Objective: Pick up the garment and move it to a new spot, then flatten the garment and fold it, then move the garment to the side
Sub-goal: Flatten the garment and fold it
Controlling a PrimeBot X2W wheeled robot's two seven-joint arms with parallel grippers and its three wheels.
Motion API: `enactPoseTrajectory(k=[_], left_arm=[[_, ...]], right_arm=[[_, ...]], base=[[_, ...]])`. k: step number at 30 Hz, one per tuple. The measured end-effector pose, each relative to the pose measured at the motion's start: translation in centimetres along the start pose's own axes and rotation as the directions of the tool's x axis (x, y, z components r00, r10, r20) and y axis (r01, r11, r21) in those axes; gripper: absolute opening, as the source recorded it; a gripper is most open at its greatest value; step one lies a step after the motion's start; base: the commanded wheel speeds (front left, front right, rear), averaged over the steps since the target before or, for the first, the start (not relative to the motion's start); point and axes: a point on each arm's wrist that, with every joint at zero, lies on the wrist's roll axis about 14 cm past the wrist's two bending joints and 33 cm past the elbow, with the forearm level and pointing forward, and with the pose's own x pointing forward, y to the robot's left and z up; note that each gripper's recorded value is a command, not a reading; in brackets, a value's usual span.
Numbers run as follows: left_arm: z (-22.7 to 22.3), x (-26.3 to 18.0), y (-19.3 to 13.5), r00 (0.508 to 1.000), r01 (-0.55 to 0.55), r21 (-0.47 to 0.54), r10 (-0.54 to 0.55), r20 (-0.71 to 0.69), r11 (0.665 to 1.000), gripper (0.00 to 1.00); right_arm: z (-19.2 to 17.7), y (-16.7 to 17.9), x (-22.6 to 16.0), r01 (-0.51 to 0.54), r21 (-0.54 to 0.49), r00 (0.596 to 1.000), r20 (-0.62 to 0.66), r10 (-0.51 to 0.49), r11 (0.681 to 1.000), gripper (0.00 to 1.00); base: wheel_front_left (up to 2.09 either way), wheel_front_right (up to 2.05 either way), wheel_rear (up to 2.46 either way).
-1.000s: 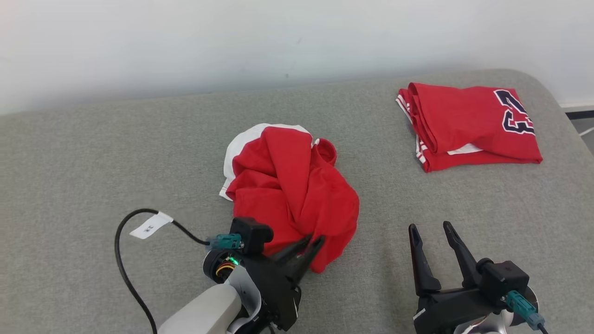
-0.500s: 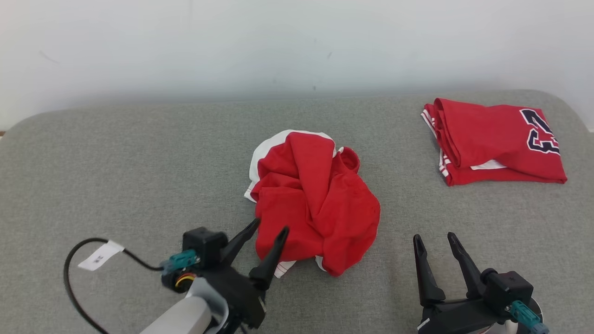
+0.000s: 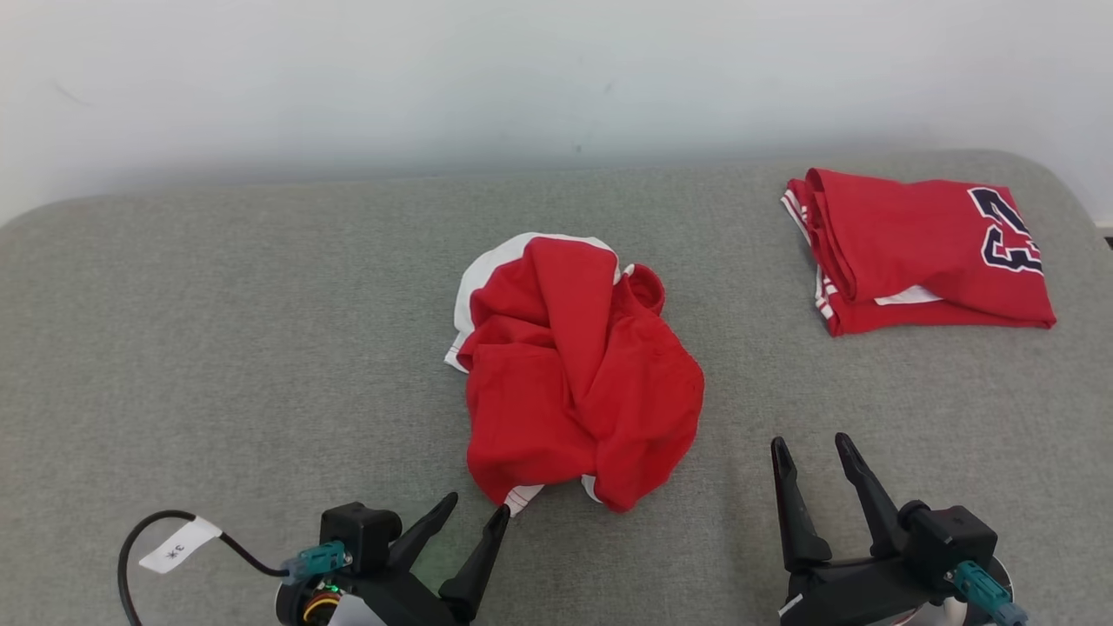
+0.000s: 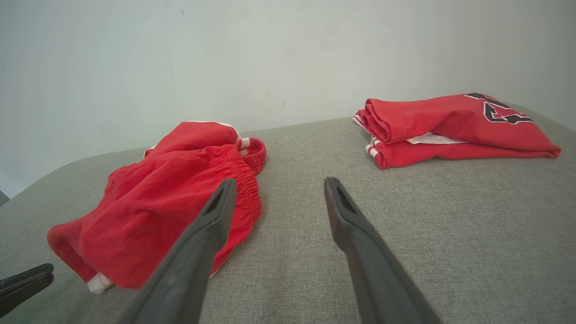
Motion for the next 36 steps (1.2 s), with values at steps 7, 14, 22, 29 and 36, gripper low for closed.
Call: enactPoseTrajectory(k=[7, 14, 22, 29, 36], left_arm=[[-1.8, 1.0, -0.2, 0.998, 0.018, -0.005, -0.018, -0.055, 1.0, 1.0], [-2.8, 2.4, -0.9, 0.995, 0.052, -0.006, -0.052, -0.083, 0.999, 1.0], [-1.7, 3.5, -0.6, 0.998, 0.046, 0.028, -0.044, -0.048, 0.999, 0.0], [1.4, 1.8, 2.2, 0.998, -0.048, 0.033, 0.047, 0.042, 0.998, 0.0], [3.7, -2.3, 5.4, 0.985, -0.152, 0.076, 0.144, 0.099, 0.986, 0.0]], right_arm=[[-0.3, -0.9, -0.4, 0.03, 0.001, 1.0, -0.009, -0.03, 1.0, 1.0], [-0.4, -2.3, -1.0, 0.075, 0.003, 0.997, -0.012, -0.075, 0.997, 1.0], [-0.5, -3.1, -1.5, 0.103, 0.002, 0.995, -0.015, -0.103, 0.995, 1.0], [-0.5, -2.3, -1.3, 0.08, 0.016, 0.997, -0.013, -0.08, 0.997, 1.0], [-0.6, -0.5, -0.5, 0.021, 0.032, 1.0, -0.009, -0.02, 0.999, 1.0]], base=[[0.0, 0.0, 0.0], [0.0, 0.0, 0.0], [0.0, 0.0, 0.0], [0.0, 0.0, 0.0], [0.0, 0.0, 0.0]])
